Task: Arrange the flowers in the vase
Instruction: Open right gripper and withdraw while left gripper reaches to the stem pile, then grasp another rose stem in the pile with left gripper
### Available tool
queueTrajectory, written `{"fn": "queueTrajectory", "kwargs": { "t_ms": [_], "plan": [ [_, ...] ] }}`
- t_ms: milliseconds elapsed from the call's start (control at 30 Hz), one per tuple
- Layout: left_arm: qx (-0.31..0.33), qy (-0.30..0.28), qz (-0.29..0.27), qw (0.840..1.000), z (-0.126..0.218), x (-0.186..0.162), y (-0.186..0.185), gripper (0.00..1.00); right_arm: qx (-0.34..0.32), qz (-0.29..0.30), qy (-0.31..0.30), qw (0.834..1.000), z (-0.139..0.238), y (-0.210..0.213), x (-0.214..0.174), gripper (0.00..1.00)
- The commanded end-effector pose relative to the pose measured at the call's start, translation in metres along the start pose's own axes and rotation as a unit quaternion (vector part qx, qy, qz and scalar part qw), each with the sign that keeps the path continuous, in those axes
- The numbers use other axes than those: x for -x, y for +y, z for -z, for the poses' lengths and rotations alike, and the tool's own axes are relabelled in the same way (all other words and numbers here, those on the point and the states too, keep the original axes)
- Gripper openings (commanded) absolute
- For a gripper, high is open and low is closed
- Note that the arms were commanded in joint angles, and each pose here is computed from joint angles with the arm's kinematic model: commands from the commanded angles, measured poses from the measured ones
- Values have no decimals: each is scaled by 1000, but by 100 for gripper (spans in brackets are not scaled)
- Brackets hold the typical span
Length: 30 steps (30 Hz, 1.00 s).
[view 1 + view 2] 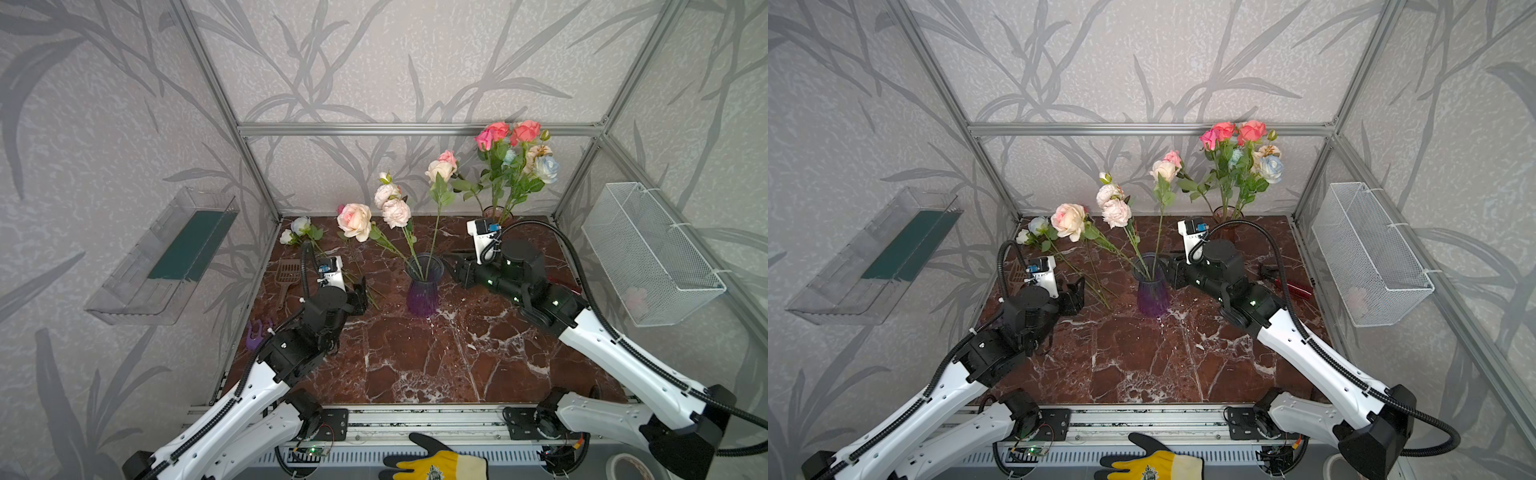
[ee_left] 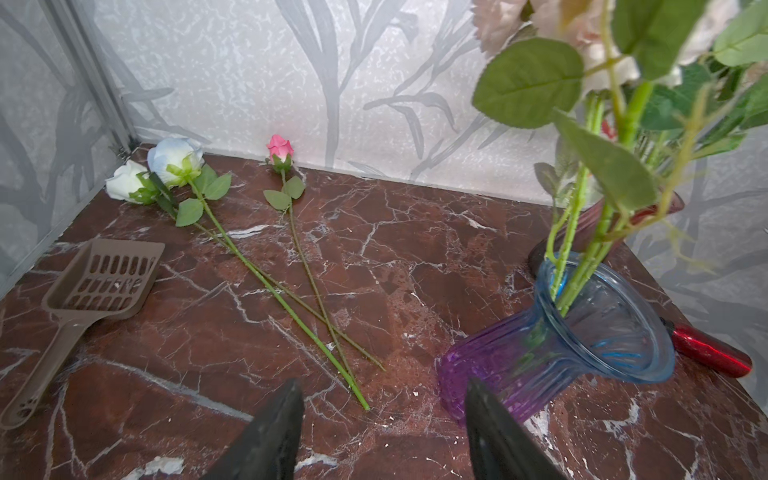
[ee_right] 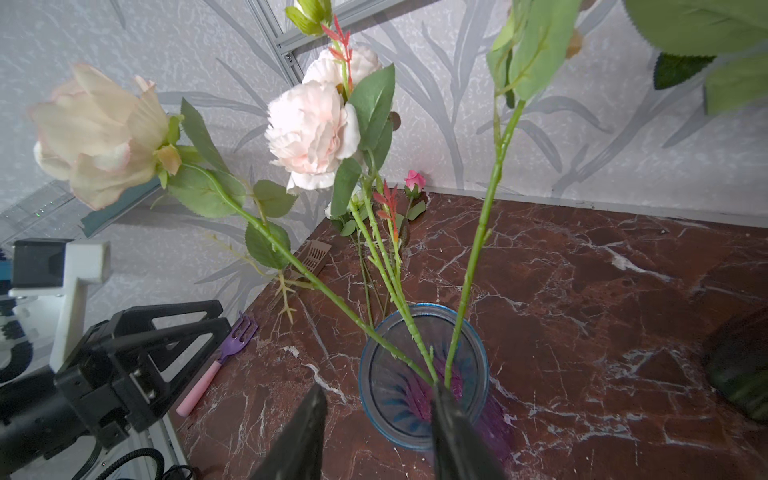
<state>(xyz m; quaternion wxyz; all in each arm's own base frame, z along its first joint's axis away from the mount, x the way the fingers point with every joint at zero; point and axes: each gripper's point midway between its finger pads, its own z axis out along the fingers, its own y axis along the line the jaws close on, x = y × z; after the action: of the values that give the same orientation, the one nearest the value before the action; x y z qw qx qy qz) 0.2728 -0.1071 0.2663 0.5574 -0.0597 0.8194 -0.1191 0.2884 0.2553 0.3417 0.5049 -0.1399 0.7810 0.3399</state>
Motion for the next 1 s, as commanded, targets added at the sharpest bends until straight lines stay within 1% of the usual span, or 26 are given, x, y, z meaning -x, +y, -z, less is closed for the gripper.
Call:
{"fn": "queueTrajectory", "kwargs": {
  "t_ms": [0,100,200,333,433,500,567,733,800,900,967],
  "plan": [
    [44,26,29,998,-7,-11,21,63,-17,2,-16,1000,21,-6,-1,42],
    [74,54,54,994,-18,-18,36,63,-34,1,-21,999,34,-15,-8,42],
    [104,86,88,987,-32,-26,53,62,-51,5,-23,998,45,-24,-16,43],
    [143,131,136,972,-57,-34,79,62,-65,5,-21,998,51,-34,-26,43],
    [154,167,160,961,-83,-37,92,59,-67,-1,-19,998,52,-39,-31,43],
    [158,190,158,956,-102,-40,98,55,-66,-6,-18,998,51,-41,-34,43],
    [185,206,153,948,-118,-41,109,53,-66,-12,-16,998,51,-44,-37,43],
    [228,223,169,933,-156,-46,142,50,-59,-26,-14,998,53,-48,-44,43],
    [233,234,161,930,-173,-47,152,46,-60,-29,-14,998,54,-50,-47,43],
    [254,263,150,919,-196,-55,164,44,-58,-35,-14,998,56,-52,-50,43],
    [261,301,132,908,-209,-65,169,42,-60,-37,-12,997,56,-54,-52,43]
  ]
}}
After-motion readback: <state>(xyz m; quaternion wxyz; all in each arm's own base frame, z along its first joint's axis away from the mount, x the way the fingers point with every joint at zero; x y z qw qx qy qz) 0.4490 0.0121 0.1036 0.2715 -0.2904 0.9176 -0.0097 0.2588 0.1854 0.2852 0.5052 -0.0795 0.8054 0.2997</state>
